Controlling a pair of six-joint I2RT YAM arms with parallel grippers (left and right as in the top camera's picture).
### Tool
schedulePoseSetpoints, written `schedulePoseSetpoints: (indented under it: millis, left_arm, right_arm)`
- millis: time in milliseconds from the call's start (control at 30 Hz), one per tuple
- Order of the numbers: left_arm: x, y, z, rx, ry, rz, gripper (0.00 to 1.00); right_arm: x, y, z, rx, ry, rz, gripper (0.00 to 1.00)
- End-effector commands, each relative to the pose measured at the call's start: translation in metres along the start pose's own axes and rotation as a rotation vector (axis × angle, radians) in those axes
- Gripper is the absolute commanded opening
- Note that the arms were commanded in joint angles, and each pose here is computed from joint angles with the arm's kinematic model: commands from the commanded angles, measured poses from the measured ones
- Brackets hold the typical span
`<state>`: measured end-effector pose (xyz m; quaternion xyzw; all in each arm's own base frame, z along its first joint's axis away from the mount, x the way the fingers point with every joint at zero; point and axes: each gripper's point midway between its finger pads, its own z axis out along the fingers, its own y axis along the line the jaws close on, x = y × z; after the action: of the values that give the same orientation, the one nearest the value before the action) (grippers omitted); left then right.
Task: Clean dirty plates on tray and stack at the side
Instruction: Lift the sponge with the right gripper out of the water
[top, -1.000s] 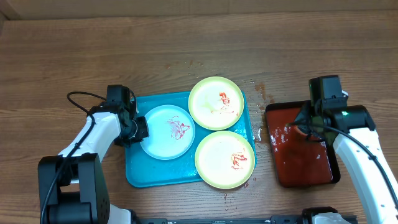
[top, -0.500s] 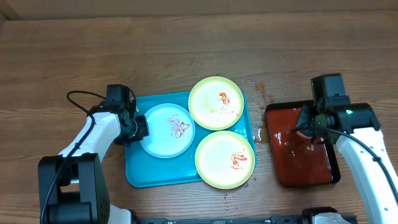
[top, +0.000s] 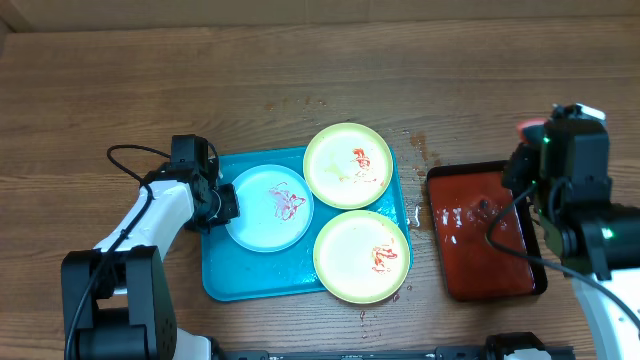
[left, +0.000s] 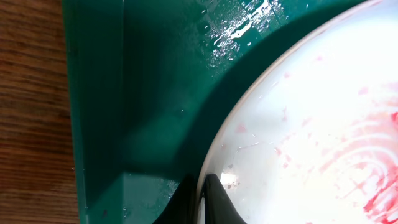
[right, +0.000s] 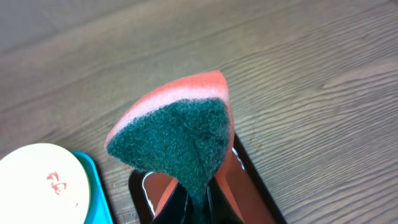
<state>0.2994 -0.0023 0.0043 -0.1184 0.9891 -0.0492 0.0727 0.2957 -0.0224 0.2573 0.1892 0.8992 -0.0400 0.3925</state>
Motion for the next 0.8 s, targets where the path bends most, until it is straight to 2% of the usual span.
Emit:
schedulePoseSetpoints:
  millis: [0,200,767]
  left_arm:
    - [0.011,0.012,0.013,-0.043,0.038,0.0,0.04]
    - [0.011,0.011,0.013,-0.039,0.038,-0.001,0.04]
    - [0.011,0.009,0.013,-0.025,0.041,-0.001,0.04]
  right_arm:
    - [-0.02,-0.007,-0.022,0.011,-0.094,0.017,0.04]
    - [-0.024,-0.01,-0.037,-0.006,-0.136,0.012,0.04]
    - [-0.023,-0.009,-0.037,-0.008,-0.133,0.012,0.04]
